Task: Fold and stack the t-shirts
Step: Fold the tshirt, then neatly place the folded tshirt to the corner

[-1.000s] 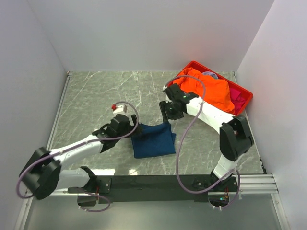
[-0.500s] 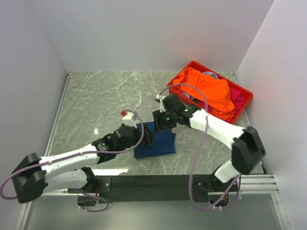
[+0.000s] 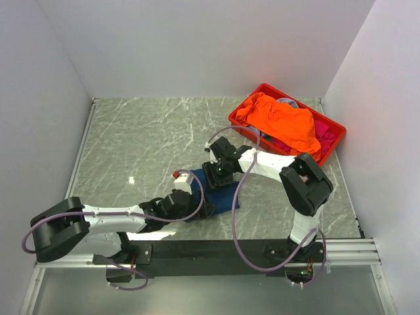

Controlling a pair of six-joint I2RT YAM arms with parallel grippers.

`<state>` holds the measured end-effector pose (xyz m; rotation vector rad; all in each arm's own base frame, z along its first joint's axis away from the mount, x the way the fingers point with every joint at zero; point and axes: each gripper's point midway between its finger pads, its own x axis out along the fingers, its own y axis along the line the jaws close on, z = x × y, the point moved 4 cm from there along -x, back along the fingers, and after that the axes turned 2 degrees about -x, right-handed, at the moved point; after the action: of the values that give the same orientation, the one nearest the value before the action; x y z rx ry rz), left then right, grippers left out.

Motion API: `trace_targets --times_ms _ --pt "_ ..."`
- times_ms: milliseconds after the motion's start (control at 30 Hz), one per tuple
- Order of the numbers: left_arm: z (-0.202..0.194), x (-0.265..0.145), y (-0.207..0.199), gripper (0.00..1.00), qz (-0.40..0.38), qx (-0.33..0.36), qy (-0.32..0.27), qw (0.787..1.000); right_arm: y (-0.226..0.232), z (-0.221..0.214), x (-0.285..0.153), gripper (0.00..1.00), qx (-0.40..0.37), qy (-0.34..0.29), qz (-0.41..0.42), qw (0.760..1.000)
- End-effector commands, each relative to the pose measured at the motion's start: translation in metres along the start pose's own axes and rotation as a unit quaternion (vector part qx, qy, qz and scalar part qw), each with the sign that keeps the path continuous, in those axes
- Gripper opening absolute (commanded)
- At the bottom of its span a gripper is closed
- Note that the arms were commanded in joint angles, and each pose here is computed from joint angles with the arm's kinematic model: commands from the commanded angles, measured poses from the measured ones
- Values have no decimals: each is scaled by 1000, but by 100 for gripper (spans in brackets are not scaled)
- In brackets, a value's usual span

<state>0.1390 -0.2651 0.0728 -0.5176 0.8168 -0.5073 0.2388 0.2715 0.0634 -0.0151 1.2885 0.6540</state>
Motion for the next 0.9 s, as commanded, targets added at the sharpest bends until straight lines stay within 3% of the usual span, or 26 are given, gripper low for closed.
trace_targets --times_ms 0,233,300,500,633,867 --pt "-11 -7 2 94 -1 -21 10 1000 -10 0 16 60 6 1 -22 1000" --pt "38 -42 -18 100 0 -25 -76 997 -16 -6 15 60 11 1 -37 999" --pt "39 -48 -1 99 45 -39 -85 995 -17 -7 16 60 12 1 -38 999" --pt "29 -44 40 99 132 -114 -62 983 -18 -8 19 60 14 3 -34 999" --pt "22 -38 60 99 132 -143 -55 979 -19 -12 20 60 13 5 -37 999" --pt "29 -30 58 99 104 -150 -65 981 -20 -13 20 60 14 5 -39 999"
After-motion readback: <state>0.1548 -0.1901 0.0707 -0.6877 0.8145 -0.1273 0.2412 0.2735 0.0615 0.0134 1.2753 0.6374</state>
